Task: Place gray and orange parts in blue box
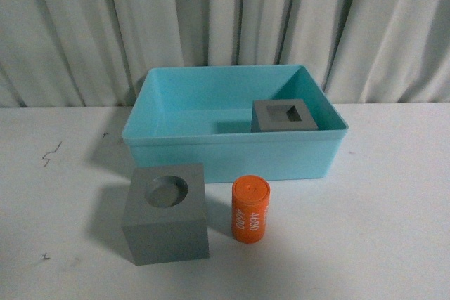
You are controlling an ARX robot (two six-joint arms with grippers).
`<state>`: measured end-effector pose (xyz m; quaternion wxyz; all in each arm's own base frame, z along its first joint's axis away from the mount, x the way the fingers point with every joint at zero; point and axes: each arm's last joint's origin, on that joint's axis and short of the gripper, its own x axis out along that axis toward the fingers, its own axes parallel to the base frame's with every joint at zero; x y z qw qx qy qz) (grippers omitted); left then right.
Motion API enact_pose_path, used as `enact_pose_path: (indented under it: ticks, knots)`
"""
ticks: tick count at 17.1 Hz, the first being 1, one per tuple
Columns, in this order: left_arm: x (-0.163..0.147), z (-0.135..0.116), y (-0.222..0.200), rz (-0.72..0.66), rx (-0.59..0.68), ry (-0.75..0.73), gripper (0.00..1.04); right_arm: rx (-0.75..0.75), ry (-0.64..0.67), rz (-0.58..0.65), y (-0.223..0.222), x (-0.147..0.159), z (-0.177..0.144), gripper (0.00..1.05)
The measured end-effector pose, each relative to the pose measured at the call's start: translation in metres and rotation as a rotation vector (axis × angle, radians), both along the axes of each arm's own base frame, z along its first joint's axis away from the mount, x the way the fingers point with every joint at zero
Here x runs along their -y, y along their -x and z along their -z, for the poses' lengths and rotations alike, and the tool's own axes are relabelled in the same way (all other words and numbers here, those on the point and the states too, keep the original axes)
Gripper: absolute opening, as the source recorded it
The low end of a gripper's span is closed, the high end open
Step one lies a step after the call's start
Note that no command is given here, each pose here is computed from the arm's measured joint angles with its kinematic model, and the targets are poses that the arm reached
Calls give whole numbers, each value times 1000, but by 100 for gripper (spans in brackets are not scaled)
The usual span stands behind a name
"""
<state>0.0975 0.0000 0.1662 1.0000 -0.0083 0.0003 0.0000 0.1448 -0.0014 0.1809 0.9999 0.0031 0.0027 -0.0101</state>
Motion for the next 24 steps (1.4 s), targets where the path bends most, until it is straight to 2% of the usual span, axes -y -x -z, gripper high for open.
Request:
enact_pose_path:
  ticks: [6, 16, 17, 21, 22, 23, 24]
  knots:
    - [0, 0, 0, 0, 0, 0, 98, 19, 0, -18, 23, -1, 11, 2]
    - [0, 0, 0, 0, 0, 0, 98, 20, 0, -18, 34, -1, 10, 2]
    - [0, 0, 0, 0, 0, 0, 98, 26, 1, -18, 34, -1, 10, 11]
    - [0, 0, 0, 0, 0, 0, 98, 23, 1, -18, 34, -1, 10, 60]
    - [1, -1, -2, -91, -328, 108, 98, 23, 1, -17, 34, -1, 10, 75]
    - [3, -12, -17, -124, -469, 221, 98, 24, 1, -20, 34, -1, 10, 88]
    - [6, -21, -33, -119, -465, 276, 98, 22, 1, -19, 34, -1, 10, 98]
